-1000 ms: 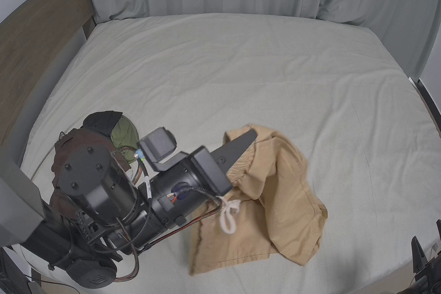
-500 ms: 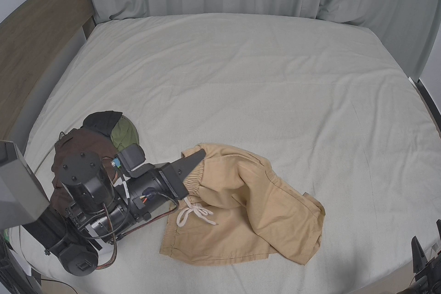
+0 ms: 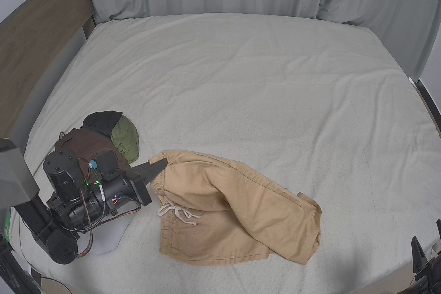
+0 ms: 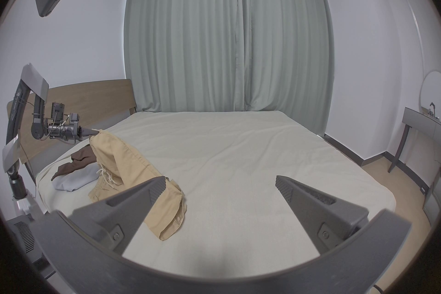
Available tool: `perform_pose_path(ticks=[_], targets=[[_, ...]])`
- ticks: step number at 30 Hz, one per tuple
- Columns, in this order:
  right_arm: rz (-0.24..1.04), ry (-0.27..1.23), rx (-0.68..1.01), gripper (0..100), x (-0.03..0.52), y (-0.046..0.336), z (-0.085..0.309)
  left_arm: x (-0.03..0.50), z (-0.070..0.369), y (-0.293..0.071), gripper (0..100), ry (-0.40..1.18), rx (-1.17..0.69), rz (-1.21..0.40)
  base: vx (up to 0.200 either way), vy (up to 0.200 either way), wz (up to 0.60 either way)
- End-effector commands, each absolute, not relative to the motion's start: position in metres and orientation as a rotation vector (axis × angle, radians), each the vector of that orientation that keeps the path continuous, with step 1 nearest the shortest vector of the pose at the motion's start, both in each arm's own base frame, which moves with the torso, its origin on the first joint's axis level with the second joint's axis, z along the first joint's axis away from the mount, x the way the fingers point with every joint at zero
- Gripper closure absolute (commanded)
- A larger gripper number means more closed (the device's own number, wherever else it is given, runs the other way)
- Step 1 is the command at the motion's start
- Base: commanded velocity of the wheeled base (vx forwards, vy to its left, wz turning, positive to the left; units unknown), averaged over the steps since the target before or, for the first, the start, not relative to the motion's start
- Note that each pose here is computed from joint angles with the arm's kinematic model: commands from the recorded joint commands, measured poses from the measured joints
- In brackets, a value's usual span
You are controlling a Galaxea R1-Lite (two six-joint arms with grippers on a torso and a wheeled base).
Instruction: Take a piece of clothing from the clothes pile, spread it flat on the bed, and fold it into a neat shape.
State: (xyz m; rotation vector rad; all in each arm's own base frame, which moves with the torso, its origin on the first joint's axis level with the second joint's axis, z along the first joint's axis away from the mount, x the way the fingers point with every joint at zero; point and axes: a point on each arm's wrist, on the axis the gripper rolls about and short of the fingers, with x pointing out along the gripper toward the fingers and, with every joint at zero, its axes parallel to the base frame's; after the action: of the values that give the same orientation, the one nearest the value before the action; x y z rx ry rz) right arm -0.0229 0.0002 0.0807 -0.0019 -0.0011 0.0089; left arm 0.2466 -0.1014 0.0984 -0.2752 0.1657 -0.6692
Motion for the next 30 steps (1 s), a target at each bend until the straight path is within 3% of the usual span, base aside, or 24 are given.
perform_pose_path(ticks=[1, 8, 30], targets=[[0.009, 0.008, -0.005, 0, -0.022, 0.0, 0.076, 0.25, 0.073, -0.073, 100, 0.243, -0.179, -0.646, 0.0, 0.0, 0.0], [0.012, 0.008, -0.009, 0, -0.022, 0.0, 0.076, 0.268, 0.051, -0.045, 100, 0.274, -0.104, -0.599, 0.0, 0.0, 0.0], [0.017, 0.015, -0.018, 0, -0.022, 0.0, 0.075, 0.274, 0.032, -0.035, 100, 0.325, -0.089, -0.582, 0.0, 0.0, 0.0]])
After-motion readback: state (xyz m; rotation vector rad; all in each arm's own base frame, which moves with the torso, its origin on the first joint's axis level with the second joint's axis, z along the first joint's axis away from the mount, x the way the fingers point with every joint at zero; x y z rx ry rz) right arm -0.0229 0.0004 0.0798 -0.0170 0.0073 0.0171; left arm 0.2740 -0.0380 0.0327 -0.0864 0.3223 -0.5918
